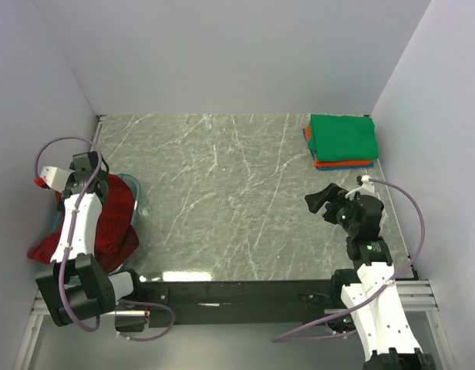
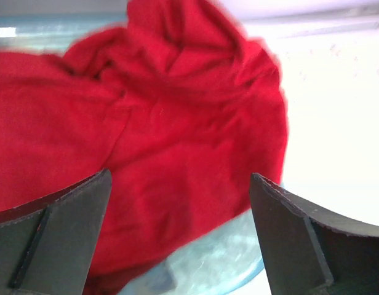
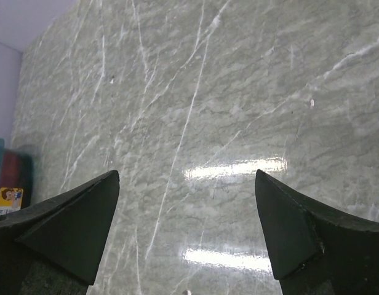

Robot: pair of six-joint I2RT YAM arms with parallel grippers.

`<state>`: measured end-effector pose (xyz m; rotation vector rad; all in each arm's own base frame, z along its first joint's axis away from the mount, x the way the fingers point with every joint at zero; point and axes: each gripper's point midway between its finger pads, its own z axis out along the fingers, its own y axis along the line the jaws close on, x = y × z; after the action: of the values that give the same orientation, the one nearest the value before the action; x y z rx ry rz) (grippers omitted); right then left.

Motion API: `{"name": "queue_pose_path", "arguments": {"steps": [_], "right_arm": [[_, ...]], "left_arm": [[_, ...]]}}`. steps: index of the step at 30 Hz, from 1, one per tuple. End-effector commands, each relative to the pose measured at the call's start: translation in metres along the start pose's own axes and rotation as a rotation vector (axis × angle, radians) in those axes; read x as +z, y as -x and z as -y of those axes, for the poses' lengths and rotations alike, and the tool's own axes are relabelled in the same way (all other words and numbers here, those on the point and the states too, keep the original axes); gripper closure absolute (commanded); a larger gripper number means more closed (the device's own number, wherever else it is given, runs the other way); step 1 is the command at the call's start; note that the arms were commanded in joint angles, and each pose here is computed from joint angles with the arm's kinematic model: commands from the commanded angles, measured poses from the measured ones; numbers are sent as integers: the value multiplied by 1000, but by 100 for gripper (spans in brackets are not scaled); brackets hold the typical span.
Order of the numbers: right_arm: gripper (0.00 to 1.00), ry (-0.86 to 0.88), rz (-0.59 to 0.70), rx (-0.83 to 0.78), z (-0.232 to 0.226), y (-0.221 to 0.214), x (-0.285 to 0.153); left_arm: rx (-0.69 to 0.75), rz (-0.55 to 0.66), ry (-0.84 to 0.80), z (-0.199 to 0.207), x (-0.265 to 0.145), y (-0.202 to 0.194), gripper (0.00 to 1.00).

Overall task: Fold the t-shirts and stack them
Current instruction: Grab the tshirt from the pile

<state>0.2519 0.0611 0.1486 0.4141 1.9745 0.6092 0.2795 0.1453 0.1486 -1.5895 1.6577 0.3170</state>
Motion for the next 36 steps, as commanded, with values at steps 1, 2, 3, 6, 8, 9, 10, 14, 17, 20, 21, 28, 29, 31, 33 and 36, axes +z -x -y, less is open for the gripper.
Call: {"name": "queue_pose_path", "arguments": {"steps": [1,2,3,6,8,9,10,14,17,20,21,28,29,31,33,36], "right_arm": [[4,14,34,-34,-7,16,1],[4,10,36,-32,-7,17,2],[4,13,33,-35,-6,16,3],[4,-6,16,-35,-1,12,5],[4,-28,18,-32,2,12,5],[4,-31,16,-33,3,12,6],[4,-31,16,-33,4,12,7],[4,-45,2,-31,6,10,9],[4,-56,-11,-29,8,9,10],[4,-59,-9,-33,8,10,9],[4,-57,-3,-36,7,11,8],[4,-71,7,-36,10,10,5],[4,-69,10,-37,10,11,5],[4,-65,17,-40,9,12,4],[4,-60,19,-39,8,12,4],[4,-47,11,-41,6,11,5]], "left_arm": [[-76,136,-69,28,5,41,0],[-79,139,-56,27,12,41,1],[-85,144,-43,24,18,47,0],[-91,101,-107,39,32,44,3],[-107,83,-114,41,44,43,3],[-91,77,-117,43,47,42,3],[-88,79,-113,44,49,43,4],[-75,97,-62,45,67,45,3],[-63,89,-30,42,79,42,6],[-60,73,-26,42,90,37,14],[-54,59,-37,45,93,35,17],[-34,-4,4,42,102,23,89],[-37,-5,-2,43,99,24,96],[-47,-5,-10,43,94,26,99],[-72,-5,-19,42,79,33,99],[-117,1,-70,45,51,46,99]]}}
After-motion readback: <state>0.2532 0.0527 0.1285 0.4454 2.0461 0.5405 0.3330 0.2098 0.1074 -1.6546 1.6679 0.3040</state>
